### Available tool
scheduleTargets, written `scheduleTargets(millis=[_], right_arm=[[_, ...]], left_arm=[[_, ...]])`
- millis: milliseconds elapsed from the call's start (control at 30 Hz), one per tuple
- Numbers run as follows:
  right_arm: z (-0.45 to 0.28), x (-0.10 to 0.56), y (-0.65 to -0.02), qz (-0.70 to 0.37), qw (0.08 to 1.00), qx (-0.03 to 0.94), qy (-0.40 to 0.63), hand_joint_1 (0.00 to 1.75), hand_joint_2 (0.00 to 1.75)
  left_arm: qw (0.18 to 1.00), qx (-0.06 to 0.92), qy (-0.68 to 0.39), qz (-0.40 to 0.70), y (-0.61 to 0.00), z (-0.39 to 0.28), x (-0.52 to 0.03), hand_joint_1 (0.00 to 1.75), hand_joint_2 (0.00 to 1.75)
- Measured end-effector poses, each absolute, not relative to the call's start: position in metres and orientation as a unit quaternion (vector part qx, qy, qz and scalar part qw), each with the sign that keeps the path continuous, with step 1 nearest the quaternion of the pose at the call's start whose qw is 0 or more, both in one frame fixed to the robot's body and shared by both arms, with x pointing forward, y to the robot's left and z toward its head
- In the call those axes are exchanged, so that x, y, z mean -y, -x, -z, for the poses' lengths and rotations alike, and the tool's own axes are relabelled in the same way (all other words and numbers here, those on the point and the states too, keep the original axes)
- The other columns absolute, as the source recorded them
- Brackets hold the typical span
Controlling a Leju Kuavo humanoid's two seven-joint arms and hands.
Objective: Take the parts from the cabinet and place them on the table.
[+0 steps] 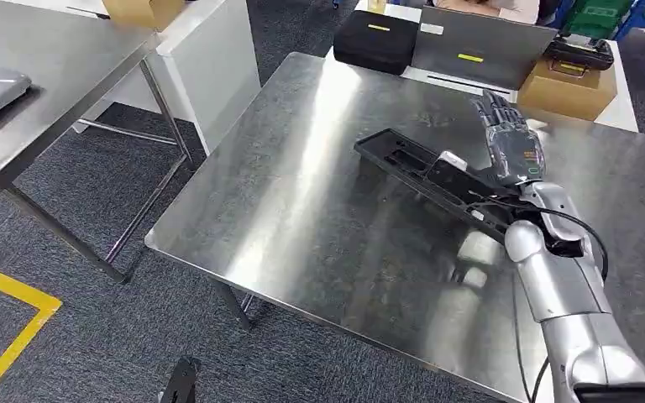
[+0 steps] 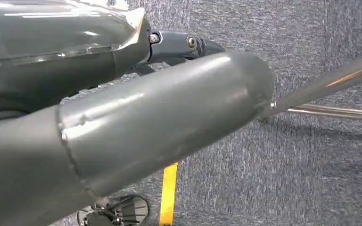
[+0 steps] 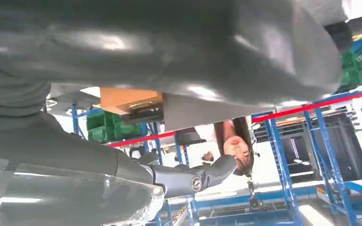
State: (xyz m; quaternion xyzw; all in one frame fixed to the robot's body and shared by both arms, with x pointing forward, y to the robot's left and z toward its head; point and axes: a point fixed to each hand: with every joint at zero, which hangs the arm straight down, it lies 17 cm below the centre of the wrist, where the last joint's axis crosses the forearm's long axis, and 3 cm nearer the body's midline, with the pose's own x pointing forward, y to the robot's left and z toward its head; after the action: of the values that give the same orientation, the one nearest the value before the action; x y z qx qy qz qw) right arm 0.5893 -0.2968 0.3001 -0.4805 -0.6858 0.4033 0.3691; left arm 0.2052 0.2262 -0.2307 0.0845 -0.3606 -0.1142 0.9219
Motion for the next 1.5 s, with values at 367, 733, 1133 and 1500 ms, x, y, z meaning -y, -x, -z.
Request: scheduleTargets(millis=[367,733,1133,1500], right_arm=[[-0.304,0.285,-0.59,-0.416,0.345,0.673,0.505,0.0,0.0],[-0.296,0.281,-0.59,-0.429,0.346,0.667,0.502,0.0,0.0],[-0.296,0.275,-0.589,-0.429,0.344,0.67,0.498,0.0,0.0],[-0.3,0.267,-0.594,-0.439,0.343,0.669,0.492,0.0,0.0]], left_arm=[[0.923,0.356,-0.087,0.119,-0.205,0.232,-0.23,0.0,0.0],[0.924,0.355,-0.088,0.117,-0.205,0.232,-0.231,0.0,0.0],[0.924,0.354,-0.091,0.116,-0.205,0.233,-0.235,0.0,0.0],[0.927,0.347,-0.089,0.113,-0.202,0.234,-0.233,0.0,0.0]])
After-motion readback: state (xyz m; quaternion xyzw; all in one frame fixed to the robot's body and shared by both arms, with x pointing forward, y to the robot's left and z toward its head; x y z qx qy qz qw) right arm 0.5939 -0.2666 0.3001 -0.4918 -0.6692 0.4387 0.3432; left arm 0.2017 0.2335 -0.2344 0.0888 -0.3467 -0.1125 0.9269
